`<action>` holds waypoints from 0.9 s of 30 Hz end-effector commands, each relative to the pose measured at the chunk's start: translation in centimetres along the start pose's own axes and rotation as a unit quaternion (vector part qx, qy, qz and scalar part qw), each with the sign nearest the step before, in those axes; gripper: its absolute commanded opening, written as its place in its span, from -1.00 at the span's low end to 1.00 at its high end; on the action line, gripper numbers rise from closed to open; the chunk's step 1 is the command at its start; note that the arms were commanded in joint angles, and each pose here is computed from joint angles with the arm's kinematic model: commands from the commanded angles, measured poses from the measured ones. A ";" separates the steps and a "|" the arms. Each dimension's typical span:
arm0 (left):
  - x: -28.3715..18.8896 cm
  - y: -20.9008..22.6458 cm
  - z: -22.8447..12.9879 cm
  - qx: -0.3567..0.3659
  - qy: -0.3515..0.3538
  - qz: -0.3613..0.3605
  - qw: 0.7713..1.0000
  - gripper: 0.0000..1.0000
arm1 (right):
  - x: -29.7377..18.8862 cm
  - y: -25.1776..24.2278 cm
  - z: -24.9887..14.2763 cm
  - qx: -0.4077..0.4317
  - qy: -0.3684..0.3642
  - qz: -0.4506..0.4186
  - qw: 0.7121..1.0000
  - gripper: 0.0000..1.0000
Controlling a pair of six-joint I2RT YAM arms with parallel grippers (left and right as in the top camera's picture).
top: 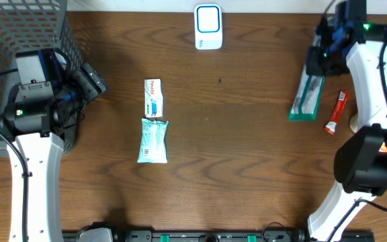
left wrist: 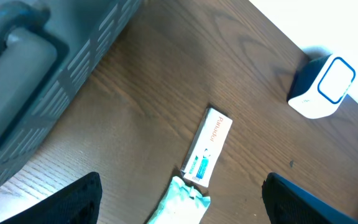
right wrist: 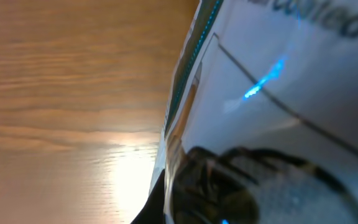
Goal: Scan the item barcode
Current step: 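Carry the gloves pack to the right edge and release it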
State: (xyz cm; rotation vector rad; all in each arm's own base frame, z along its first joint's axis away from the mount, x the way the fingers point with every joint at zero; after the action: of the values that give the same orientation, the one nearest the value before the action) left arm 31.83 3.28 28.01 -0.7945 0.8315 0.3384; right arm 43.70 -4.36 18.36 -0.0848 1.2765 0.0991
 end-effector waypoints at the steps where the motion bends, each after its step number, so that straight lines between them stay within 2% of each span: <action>1: -0.4 0.1 0.5 0.001 -0.012 0.004 1.000 0.67 | 2.1 -1.5 -1.4 0.036 0.008 0.016 0.999 -0.90; 3: -0.4 0.1 0.5 0.001 -0.012 0.004 1.000 0.67 | 2.9 -2.5 -2.0 0.047 0.011 0.009 0.999 -0.59; 4: -0.4 0.1 0.5 0.001 -0.012 0.004 1.000 0.68 | 3.2 -2.9 -2.3 0.051 0.013 0.004 0.999 -0.35; 5: -0.4 0.1 0.5 0.001 -0.012 0.004 1.000 0.67 | 3.6 -3.2 -2.6 0.054 0.015 0.001 0.998 -0.08; 6: -0.4 0.1 0.5 0.001 -0.012 0.004 1.000 0.68 | 3.9 -3.3 -2.8 0.056 0.016 0.001 0.998 0.45; 8: -0.4 0.1 0.5 0.001 -0.012 0.004 1.000 0.67 | 4.4 -3.5 -3.1 0.058 0.017 0.001 0.998 0.95; 16: -0.4 0.1 0.5 0.001 -0.012 0.004 1.000 0.67 | 4.6 -3.5 -3.0 0.053 0.012 0.000 0.999 0.99; 23: -0.4 0.1 0.5 0.001 -0.012 0.004 1.000 0.67 | 2.1 -4.4 -3.7 0.062 0.057 -0.043 0.996 0.98; 27: -0.4 0.1 0.5 0.000 -0.012 0.004 1.000 0.67 | -1.1 -2.7 -2.4 0.071 0.043 0.017 0.996 0.99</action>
State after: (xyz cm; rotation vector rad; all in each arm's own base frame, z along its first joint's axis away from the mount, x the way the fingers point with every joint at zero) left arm 31.83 3.28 28.01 -0.7945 0.8315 0.3384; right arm 40.25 -8.39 15.99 -0.0026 1.4420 -0.0058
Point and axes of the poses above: each gripper's point midway between its finger pads, its own x axis out along the fingers, its own y axis along the line the jaws close on, z = x × y, the point moved 5 cm from there along -x, back along the fingers, and after that the axes turned 12 degrees about -x, right-handed, at the moved point
